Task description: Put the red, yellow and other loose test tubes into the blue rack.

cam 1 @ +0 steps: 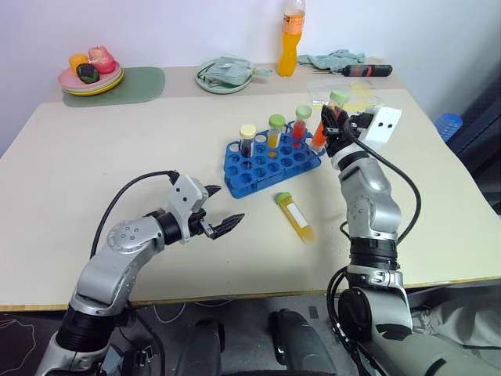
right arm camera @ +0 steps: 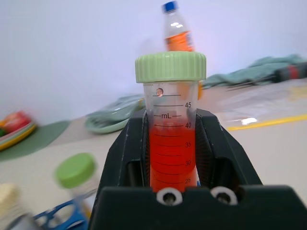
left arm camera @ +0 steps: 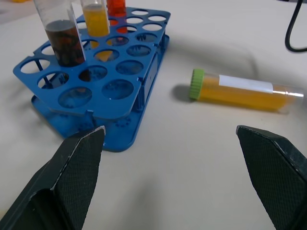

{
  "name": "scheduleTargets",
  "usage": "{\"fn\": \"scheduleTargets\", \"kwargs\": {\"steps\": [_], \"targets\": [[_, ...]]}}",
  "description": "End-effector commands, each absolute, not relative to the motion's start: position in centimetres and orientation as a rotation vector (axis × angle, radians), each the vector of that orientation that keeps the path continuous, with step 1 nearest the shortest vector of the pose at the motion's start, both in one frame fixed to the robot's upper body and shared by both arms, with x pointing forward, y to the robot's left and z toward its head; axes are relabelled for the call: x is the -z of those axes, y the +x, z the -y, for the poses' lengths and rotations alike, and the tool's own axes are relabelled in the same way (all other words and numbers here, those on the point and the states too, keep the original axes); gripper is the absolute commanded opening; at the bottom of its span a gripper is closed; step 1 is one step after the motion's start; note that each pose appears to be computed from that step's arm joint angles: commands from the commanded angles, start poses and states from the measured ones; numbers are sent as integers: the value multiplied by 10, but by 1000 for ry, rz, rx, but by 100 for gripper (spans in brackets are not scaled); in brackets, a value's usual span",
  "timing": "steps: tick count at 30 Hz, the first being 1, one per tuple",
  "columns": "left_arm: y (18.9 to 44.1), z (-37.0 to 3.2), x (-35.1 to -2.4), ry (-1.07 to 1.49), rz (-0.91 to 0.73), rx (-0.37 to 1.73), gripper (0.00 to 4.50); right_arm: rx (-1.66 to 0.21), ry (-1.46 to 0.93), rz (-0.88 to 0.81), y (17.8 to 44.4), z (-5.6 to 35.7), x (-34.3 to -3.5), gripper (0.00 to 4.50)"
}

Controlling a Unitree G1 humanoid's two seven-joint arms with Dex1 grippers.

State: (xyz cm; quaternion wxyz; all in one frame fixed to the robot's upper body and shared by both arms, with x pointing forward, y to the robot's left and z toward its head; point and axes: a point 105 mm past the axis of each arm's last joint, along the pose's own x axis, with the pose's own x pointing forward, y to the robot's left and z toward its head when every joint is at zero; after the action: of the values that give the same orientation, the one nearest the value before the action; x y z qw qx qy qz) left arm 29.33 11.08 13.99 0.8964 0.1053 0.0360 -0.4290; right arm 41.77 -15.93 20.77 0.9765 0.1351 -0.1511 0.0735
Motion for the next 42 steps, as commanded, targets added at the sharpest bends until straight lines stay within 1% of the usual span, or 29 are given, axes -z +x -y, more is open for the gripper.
{"fn": "scheduleTargets", "kwargs": {"steps": [1, 10, 22, 30, 38, 42], "targets": [[290, -110, -153, 234, -25, 897, 450, -147, 274, 393, 421, 156, -226, 77], [282, -103, -156, 216, -18, 921, 450, -168, 291, 364, 434, 146, -214, 77], [280, -98, -158, 200, -14, 933, 450, -131, 250, 358, 444, 148, -206, 77], [280, -96, -159, 197, -12, 933, 450, -157, 207, 356, 445, 140, -201, 77], [280, -96, -159, 196, -11, 933, 450, -196, 148, 393, 440, 131, -199, 77], [280, -95, -158, 196, -11, 934, 450, -203, 116, 388, 439, 127, -193, 77]]}}
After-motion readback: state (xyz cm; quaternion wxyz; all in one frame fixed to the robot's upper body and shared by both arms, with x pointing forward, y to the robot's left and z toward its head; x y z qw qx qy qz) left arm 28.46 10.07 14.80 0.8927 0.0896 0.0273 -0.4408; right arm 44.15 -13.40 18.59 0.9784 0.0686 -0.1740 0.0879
